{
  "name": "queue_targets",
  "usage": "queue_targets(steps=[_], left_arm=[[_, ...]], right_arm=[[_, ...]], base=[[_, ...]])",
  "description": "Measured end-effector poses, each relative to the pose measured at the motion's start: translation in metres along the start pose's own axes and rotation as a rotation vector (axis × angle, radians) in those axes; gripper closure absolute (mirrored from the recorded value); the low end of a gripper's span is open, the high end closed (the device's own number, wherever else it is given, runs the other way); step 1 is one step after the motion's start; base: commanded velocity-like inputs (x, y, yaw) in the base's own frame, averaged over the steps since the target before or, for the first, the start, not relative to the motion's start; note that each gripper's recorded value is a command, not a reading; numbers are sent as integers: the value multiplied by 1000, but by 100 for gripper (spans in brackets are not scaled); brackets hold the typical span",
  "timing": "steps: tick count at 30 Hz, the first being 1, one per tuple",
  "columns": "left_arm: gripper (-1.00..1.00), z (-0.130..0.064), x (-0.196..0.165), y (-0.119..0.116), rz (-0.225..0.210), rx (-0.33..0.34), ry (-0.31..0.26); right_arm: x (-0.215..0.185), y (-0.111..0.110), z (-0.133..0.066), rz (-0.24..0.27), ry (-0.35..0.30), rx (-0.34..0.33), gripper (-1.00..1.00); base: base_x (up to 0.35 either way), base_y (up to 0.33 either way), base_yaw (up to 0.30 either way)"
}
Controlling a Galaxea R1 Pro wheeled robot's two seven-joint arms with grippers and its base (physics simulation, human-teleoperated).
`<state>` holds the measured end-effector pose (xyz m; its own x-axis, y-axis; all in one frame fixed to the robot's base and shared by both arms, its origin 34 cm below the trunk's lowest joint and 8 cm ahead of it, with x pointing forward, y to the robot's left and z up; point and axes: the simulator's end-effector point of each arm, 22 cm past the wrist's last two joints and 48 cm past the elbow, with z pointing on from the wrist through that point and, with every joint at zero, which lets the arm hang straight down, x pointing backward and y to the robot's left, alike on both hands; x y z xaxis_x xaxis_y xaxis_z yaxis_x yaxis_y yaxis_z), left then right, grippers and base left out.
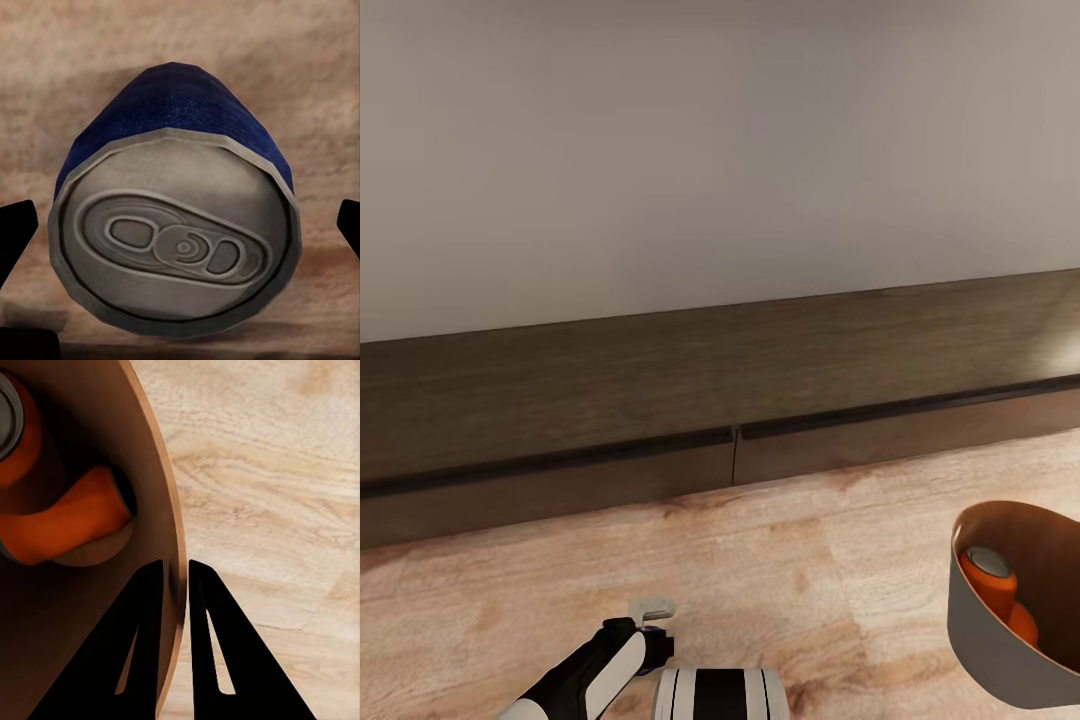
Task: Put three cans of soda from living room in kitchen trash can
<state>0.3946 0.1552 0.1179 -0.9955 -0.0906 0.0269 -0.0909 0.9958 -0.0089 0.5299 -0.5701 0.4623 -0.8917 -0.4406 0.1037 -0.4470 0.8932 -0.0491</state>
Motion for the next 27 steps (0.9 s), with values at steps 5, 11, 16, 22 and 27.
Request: queue_targets(steps=[5,11,16,22,27], left_arm=[[-100,0,0,0,0,0,-1],[100,0,-3,0,-10,1,-18],[100,0,-4,0,-11,1,-22],[100,0,-4,-1,-12,1,-23],[100,0,-5,-2,-12,3,-25]], right_arm=[[0,0,0,0,0,0,100],[0,0,0,0,0,0,100],[0,0,0,0,0,0,100],[0,0,0,0,0,0,100],[0,0,0,0,1,1,100]], base=[[0,0,0],[0,0,0],[0,0,0],[0,0,0],[0,0,0]])
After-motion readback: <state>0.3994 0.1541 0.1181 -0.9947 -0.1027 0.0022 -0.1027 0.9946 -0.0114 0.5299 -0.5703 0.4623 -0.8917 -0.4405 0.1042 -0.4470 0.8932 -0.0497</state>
